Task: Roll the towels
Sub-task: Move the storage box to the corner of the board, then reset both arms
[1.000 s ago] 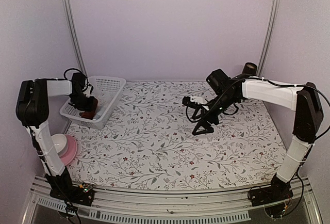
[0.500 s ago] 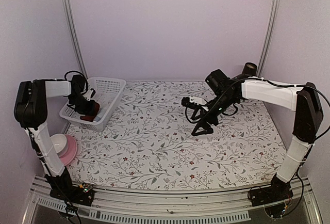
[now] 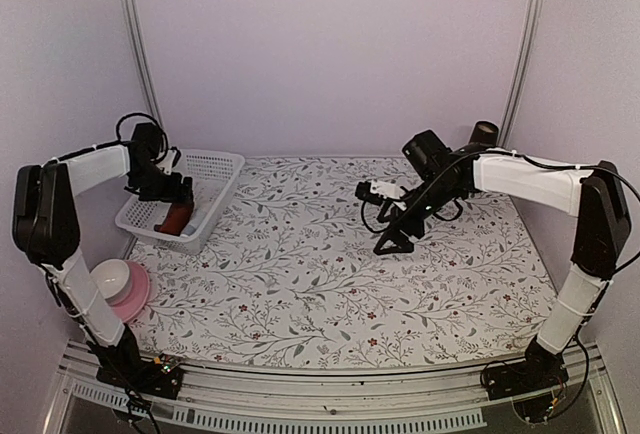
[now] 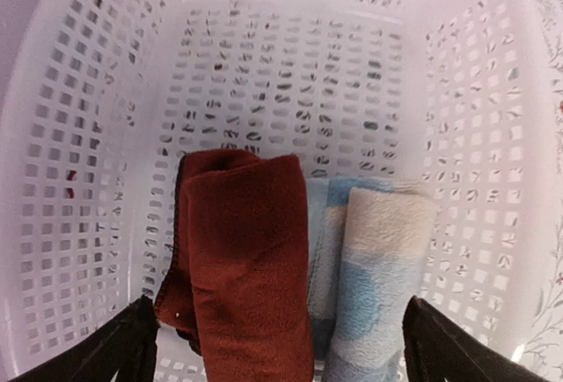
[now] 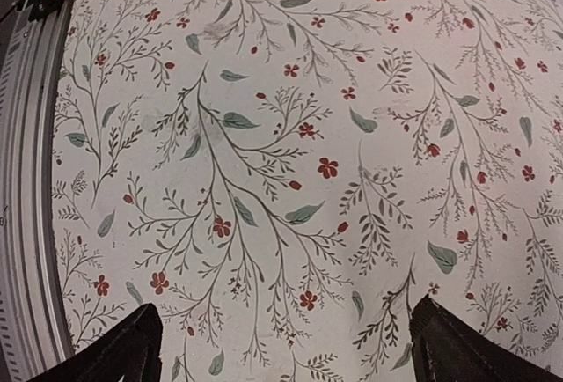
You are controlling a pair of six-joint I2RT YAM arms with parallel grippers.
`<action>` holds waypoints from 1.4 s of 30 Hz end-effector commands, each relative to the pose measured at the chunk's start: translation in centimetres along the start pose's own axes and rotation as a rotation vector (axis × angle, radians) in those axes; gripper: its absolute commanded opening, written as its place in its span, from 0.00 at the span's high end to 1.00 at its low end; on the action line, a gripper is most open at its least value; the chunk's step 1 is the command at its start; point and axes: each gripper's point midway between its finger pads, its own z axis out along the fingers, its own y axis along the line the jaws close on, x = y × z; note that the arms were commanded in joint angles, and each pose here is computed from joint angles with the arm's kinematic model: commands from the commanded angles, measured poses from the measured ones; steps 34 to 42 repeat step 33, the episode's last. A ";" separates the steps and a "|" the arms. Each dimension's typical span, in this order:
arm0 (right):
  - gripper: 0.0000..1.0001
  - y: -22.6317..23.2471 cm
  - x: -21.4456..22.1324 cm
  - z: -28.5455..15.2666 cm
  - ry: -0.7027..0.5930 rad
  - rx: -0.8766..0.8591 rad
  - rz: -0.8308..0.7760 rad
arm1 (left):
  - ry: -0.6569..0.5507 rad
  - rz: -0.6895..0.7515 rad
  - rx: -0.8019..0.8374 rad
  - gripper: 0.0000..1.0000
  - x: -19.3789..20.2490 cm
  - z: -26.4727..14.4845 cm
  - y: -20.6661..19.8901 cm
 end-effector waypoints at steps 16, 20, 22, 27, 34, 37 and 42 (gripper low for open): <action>0.01 -11.2 6.4 -20.4 -0.293 0.788 0.421 | -0.604 0.157 0.095 0.03 -1.1 -15.2 -14.6; 0.01 -9.9 7.2 -21.3 -0.327 0.828 0.469 | -0.603 0.206 0.100 0.03 1.2 -15.2 -17.1; 0.01 -9.2 7.7 -21.6 -0.339 0.858 0.457 | -0.601 0.212 0.071 0.03 1.8 -15.3 -17.6; 0.01 -8.5 8.4 -22.9 -0.379 0.956 0.415 | -0.617 0.174 0.071 0.03 2.2 -16.8 -18.1; 0.01 -8.9 8.9 -23.2 -0.372 1.001 0.427 | -0.632 0.133 0.116 0.03 3.0 -17.4 -18.5; 0.01 -8.9 8.9 -23.2 -0.372 1.001 0.427 | -0.632 0.133 0.116 0.03 3.0 -17.4 -18.5; 0.01 -8.9 8.9 -23.2 -0.372 1.001 0.427 | -0.632 0.133 0.116 0.03 3.0 -17.4 -18.5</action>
